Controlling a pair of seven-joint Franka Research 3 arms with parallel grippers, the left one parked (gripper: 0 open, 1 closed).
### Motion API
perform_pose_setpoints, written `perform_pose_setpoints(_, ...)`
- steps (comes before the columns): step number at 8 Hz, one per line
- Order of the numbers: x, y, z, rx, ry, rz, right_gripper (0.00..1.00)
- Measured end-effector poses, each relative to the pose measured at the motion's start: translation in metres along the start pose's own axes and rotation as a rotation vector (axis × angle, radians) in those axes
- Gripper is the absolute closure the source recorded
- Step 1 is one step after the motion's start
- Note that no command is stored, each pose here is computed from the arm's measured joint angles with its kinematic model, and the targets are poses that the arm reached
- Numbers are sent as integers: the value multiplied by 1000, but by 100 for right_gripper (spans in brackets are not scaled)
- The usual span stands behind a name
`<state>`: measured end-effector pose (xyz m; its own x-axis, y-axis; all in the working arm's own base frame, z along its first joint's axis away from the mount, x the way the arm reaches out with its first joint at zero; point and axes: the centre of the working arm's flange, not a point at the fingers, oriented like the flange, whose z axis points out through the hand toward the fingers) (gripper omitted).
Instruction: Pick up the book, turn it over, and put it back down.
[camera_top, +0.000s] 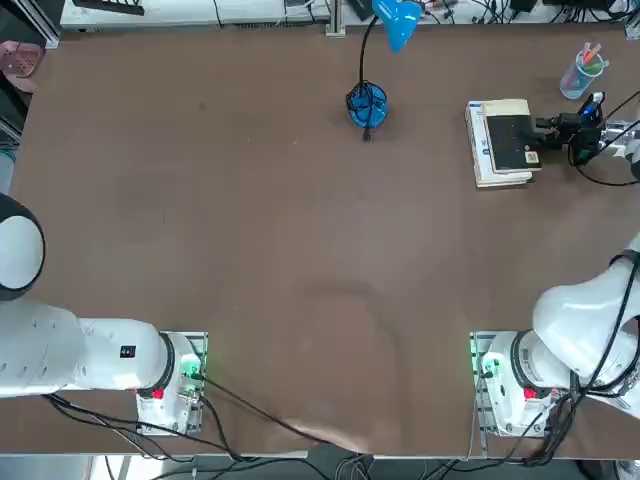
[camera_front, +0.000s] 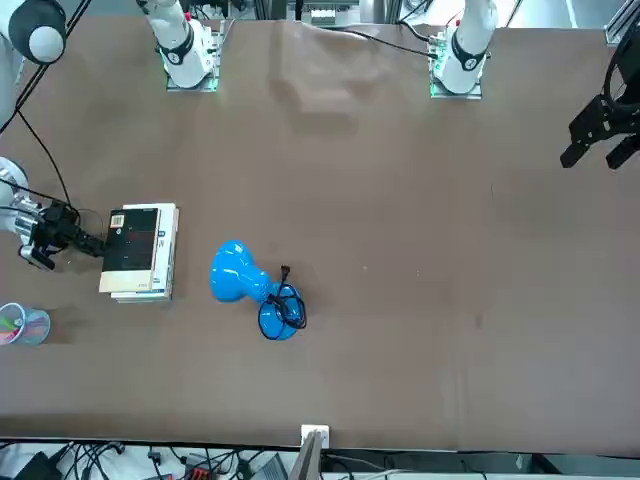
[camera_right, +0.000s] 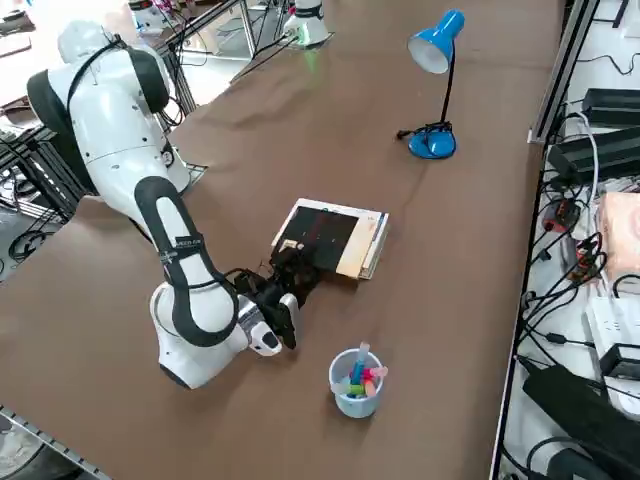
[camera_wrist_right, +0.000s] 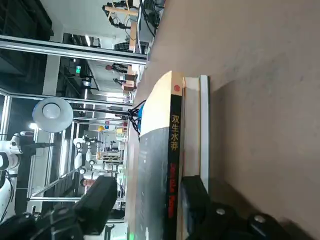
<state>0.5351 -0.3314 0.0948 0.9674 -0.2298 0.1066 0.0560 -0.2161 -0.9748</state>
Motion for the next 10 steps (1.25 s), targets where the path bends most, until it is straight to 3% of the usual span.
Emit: perform_pose_setpoints(10,1,12,16,78,9,128,30)
